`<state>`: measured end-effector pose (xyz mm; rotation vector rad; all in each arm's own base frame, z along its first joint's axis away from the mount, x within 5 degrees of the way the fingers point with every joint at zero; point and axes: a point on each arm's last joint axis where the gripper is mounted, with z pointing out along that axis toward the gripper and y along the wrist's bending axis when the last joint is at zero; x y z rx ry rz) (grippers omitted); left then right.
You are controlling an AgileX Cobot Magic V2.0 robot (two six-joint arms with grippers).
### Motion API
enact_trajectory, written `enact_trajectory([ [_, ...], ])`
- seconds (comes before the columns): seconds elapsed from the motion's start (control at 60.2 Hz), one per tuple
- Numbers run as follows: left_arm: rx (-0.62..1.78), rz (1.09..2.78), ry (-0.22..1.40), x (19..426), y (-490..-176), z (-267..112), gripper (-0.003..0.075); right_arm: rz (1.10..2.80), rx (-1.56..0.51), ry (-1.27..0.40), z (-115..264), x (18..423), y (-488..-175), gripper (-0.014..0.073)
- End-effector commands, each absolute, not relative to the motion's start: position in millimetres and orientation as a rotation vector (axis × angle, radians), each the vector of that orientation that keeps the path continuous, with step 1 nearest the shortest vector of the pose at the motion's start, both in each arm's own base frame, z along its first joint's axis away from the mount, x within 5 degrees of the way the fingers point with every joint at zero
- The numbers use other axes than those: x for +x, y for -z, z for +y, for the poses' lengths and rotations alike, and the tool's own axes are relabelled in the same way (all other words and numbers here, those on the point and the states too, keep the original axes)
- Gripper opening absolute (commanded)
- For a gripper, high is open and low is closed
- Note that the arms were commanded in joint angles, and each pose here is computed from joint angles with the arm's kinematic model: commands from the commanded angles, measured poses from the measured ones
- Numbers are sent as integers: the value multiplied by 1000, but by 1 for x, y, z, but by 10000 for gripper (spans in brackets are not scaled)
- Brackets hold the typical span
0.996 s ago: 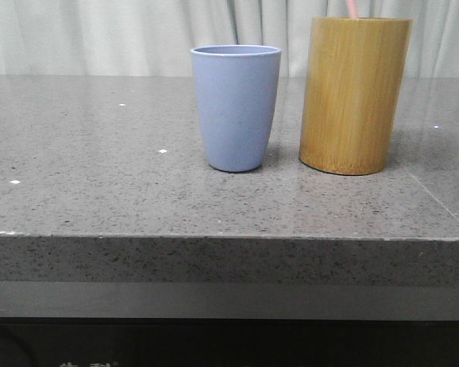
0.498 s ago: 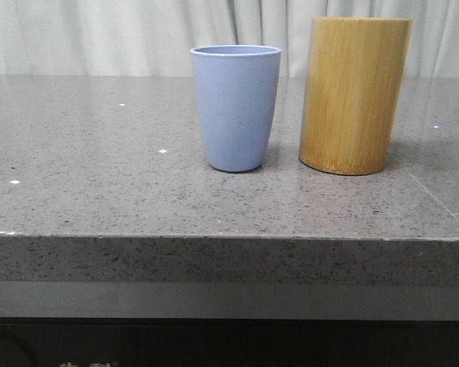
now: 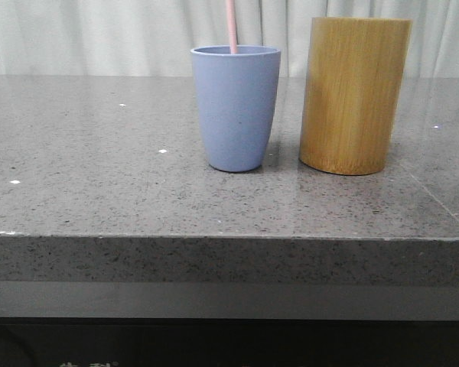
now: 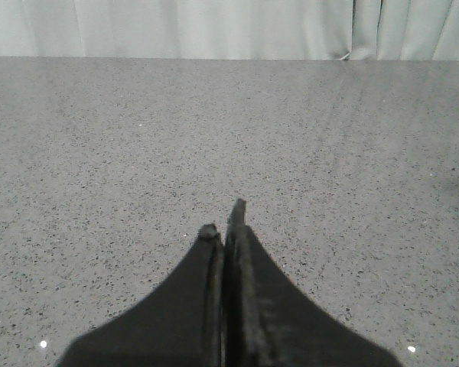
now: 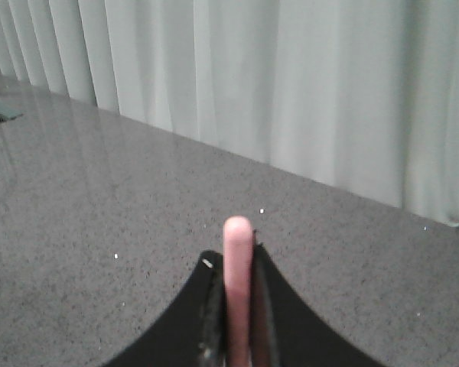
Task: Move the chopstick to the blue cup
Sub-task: 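Move the pink stick over the blue cup and release it inside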
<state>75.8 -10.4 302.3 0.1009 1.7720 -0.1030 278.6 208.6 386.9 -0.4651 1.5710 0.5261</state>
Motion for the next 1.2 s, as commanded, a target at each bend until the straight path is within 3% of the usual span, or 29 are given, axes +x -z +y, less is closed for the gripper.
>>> enact_trajectory([
  [0.0,77,1672,112,77,-318,-10,-19,1465,-422,-539,205,276,-407,28],
  [0.266,77,1672,112,77,-318,-10,-19,1490,-432,-536,206,277,-404,296],
  [0.398,77,1672,112,77,-318,-10,-19,1483,-433,-542,199,268,-415,328],
  [0.697,77,1672,112,77,-318,-10,-19,1694,-472,-476,150,243,-476,124],
  [0.93,77,1672,112,77,-318,-10,-19,1883,-374,-320,89,234,-489,-74],
  [1.179,77,1672,112,77,-318,-10,-19,1947,-229,-165,37,195,-499,-88],
])
